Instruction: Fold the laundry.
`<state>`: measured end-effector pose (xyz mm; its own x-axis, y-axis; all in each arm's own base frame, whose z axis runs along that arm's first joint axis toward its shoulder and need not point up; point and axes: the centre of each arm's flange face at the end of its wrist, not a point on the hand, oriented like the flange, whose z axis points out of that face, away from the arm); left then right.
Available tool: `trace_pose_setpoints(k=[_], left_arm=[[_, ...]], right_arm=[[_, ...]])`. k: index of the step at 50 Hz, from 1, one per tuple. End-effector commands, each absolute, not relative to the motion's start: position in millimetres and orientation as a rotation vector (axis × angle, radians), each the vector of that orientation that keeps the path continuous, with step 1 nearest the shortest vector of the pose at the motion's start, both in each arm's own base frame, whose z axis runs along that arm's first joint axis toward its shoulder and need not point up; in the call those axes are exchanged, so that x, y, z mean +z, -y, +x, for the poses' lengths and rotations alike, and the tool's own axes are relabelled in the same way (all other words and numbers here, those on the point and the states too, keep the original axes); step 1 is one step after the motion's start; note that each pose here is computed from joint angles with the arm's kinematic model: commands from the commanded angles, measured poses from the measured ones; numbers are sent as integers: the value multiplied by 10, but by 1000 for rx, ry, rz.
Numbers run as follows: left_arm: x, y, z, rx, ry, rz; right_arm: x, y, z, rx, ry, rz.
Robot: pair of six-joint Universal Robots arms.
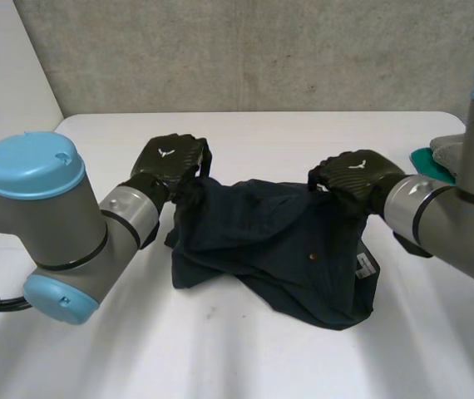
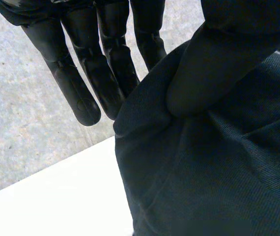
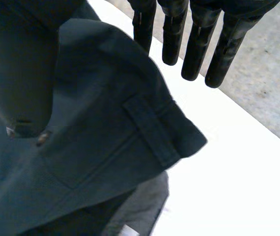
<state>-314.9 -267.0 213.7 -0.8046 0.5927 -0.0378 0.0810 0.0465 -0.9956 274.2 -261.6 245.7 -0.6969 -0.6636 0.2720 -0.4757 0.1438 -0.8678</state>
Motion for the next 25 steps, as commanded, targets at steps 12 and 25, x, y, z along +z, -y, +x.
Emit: trace_pose_setpoints(k=[12, 25], left_arm=[[2322, 2395, -3006, 1816, 1936, -690], [2278, 2465, -3015, 1845, 1944, -734]], right_arm=[[2778, 2785, 2453, -1664, -2272, -1178], [2215, 3109, 2634, -1446, -2317, -1107]])
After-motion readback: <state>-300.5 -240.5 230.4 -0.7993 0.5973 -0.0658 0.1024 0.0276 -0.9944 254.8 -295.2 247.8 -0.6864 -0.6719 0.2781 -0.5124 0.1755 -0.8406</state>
